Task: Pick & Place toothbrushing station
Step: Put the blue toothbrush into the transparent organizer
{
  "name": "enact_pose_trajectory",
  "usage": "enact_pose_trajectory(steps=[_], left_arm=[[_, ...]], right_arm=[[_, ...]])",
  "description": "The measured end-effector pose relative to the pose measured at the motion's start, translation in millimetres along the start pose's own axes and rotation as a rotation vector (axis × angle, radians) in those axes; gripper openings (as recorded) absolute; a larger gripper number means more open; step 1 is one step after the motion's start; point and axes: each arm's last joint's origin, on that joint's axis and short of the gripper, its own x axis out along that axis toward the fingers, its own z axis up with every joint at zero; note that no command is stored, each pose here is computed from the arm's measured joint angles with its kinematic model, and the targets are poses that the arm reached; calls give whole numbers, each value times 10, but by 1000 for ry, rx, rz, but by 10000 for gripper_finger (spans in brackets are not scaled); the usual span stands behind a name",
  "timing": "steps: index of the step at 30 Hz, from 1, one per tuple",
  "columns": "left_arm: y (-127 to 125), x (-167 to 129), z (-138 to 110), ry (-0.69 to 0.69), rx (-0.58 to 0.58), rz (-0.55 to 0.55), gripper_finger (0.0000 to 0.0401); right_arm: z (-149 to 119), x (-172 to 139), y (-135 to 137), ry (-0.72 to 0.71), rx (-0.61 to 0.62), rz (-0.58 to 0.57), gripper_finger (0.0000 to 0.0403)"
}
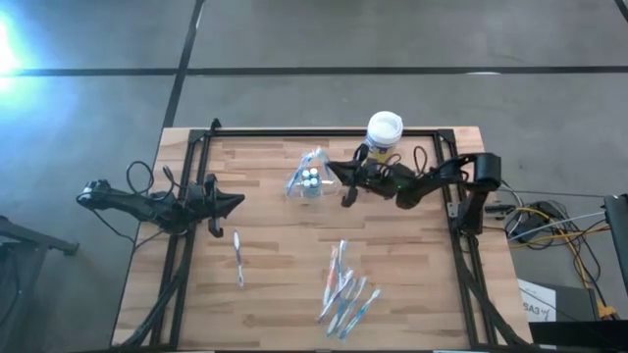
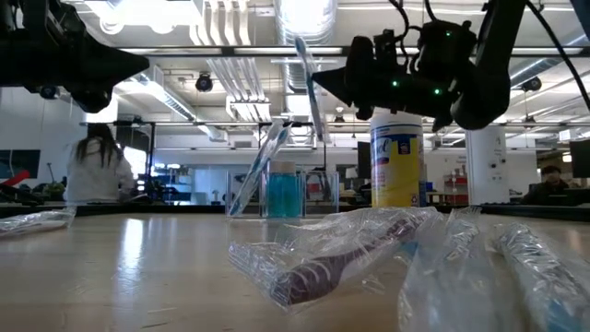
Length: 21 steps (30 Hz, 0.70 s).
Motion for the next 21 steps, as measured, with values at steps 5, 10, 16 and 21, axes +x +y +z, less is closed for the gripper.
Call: enact_pose_trajectory(steps=[5,10,16,21], left_arm=[[0,0,-8,6,3,0,11],[0,0,-9,7,-1,0,10],[1,0,-9,8,-4,0,14],[1,0,-9,8,-3,0,10]], right_arm=[[-124,0,-54,30,13,-112,8],[-315,-15,-89,82,12,-196,8],[-533,-38,-117,145,-6,-233,8],[-638,-27,-126,169,-21,-246,8]])
